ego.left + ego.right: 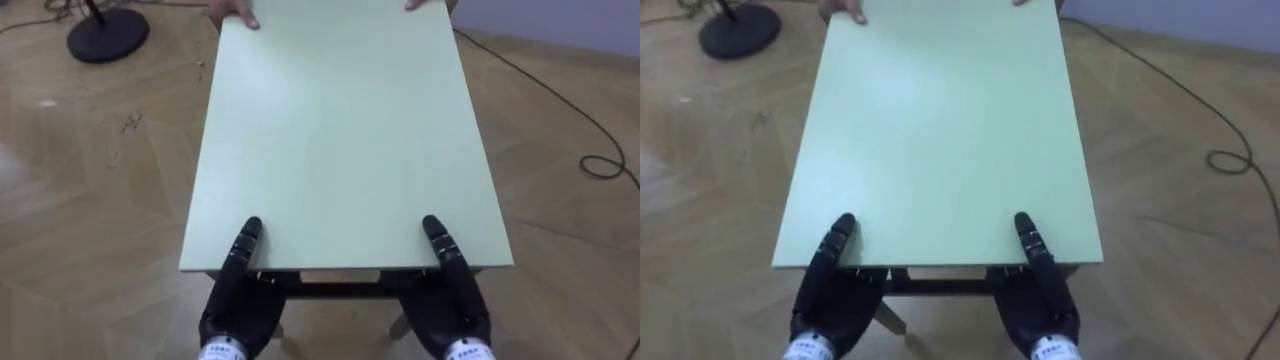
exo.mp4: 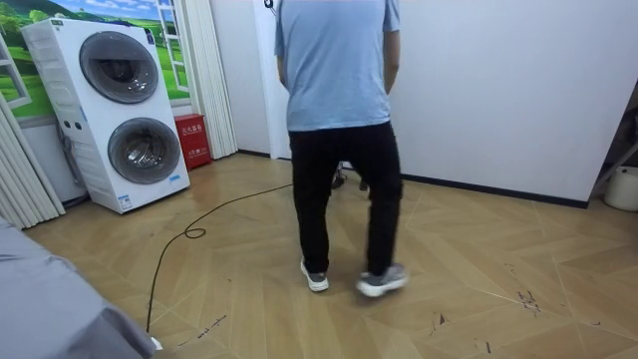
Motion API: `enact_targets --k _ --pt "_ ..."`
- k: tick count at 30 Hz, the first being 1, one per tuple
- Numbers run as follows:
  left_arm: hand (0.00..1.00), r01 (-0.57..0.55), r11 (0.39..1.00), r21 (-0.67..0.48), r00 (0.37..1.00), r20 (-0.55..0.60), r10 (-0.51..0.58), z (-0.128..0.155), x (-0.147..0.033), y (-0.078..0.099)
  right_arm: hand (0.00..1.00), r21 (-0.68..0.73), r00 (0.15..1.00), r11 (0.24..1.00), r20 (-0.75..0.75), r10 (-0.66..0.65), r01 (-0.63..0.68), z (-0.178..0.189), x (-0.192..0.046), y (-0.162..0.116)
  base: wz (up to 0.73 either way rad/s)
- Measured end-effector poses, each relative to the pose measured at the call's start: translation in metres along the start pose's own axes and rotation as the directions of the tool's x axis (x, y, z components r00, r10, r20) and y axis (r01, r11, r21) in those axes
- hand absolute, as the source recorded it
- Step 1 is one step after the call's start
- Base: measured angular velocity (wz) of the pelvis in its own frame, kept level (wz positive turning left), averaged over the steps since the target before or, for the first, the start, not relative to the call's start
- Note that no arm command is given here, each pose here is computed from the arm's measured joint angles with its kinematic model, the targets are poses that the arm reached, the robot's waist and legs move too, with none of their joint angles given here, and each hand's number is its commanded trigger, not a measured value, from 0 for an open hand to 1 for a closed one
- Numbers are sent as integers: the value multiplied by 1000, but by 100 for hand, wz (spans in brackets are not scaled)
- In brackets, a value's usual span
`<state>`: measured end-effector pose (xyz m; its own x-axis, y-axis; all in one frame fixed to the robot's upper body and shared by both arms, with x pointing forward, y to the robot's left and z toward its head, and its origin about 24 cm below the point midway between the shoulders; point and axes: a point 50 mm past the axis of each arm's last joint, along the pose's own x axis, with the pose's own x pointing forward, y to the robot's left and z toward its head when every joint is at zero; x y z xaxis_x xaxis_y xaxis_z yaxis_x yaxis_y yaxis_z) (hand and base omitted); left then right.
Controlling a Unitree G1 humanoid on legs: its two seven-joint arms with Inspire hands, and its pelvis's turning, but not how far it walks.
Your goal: Move table with human
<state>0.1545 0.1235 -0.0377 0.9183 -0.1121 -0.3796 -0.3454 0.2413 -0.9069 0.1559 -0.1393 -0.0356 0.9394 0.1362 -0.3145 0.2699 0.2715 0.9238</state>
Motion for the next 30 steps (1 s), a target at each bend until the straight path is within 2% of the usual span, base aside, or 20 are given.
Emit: enact_targets --k 9,18,30 --pt "100 -20 999 -31 1000 18 21 -1 -3 4 100 -13 1000 1000 -17 -9 9 -3 2 2 31" --pt "100 -18 1000 -6 1000 4 18 1 -4 4 100 15 1000 1000 -4 -24 24 -6 -3 -2 96" --pt "100 8 1000 16 999 38 -9 12 -1 -2 100 20 1000 1000 -16 16 -15 -10 6 7 41"
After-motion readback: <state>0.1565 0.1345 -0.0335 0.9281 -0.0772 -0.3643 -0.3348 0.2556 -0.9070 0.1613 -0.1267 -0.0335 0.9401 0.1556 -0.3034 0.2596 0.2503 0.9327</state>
